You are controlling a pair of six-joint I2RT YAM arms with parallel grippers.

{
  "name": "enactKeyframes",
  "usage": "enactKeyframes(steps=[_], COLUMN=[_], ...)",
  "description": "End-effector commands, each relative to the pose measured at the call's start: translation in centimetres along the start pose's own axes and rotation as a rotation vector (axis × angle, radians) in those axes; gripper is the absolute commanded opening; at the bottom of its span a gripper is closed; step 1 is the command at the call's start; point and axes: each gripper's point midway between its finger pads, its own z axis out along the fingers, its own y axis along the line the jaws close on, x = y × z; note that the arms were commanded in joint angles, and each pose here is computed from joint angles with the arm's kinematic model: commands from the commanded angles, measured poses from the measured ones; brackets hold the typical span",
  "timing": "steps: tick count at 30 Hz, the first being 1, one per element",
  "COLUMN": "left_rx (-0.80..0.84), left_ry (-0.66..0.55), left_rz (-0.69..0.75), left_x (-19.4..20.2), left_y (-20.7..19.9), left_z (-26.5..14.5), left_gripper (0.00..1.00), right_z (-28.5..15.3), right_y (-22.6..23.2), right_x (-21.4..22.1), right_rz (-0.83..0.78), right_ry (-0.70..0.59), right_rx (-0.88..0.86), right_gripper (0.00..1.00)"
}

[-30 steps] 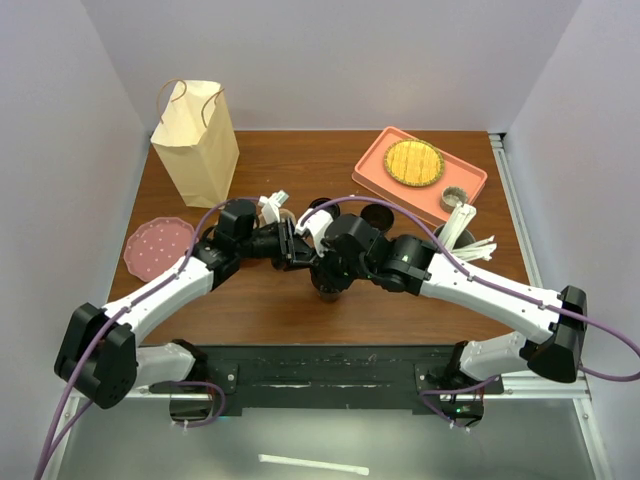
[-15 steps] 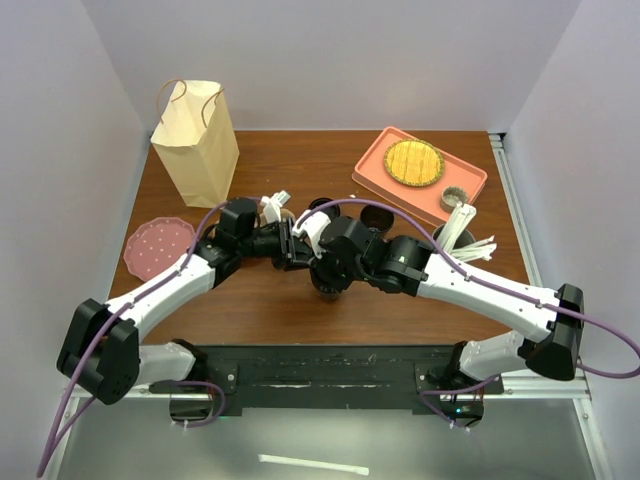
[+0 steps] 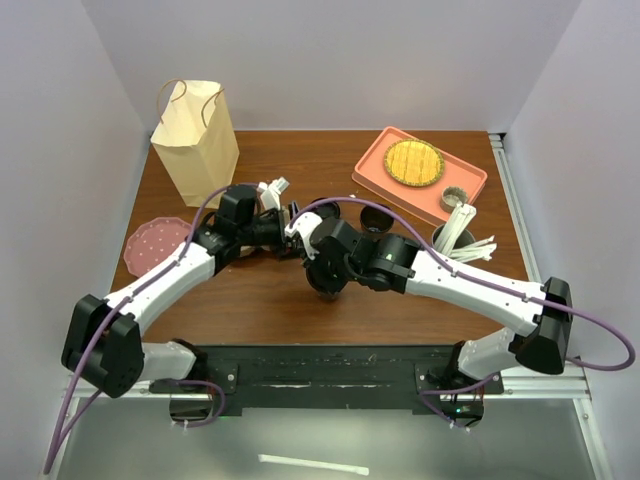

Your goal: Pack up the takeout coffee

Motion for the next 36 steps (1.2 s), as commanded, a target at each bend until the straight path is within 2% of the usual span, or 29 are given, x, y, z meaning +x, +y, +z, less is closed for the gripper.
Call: enactKeyframes(steps=[1, 4, 5, 6, 8, 12, 16, 20, 36], left_rx=[-0.159, -0.3, -0.37, -0.426, -0.496, -0.661, -0.752, -0.784, -0.788], left_ry=[-0.078, -0.17, -0.196, -0.243, -0.249, -0.33, -0.351, -0.327, -0.353], left_rz=[0.076, 0.049, 0.01, 0.009, 0.006, 0.014, -0.016, -0.058, -0.026], left_x=[-3.1, -5.2, -5.7, -6.7, -7.0, -7.8, -7.1, -6.1, -6.9], left_y=[2.4, 5.5, 7.1, 8.0, 9.3, 11.1, 12.8, 14.3, 13.4], left_z=[-1.0, -2.7, -3.7, -4.5, -5.8, -8.7, -10.3, -10.9, -11.8], left_gripper=[0.7, 0.72, 0.79, 0.81, 0.85, 0.88, 0.88, 0.88, 0.86], right_z=[-0.3, 0.0, 0.1, 0.3, 0.7, 1.5, 2.6, 3.8, 4.0], right_y=[0.1, -0.1, -0.1, -0.2, -0.2, -0.5, -0.4, -0.6, -2.4], right_x=[-0.5, -0.3, -0.3, -0.3, 0.0, 0.4, 0.4, 0.5, 1.6], right_rz=[0.025, 0.03, 0.031, 0.038, 0.038, 0.04, 0.035, 0.01, 0.009], right_ry=[0.023, 0.055, 0.061, 0.067, 0.088, 0.133, 0.146, 0.173, 0.246], right_rx=[0.016, 0.038, 0.043, 0.048, 0.057, 0.086, 0.091, 0.101, 0.145], right_gripper=[0.0, 0.0, 0.0, 0.0, 0.0, 0.0, 0.0, 0.0, 0.0])
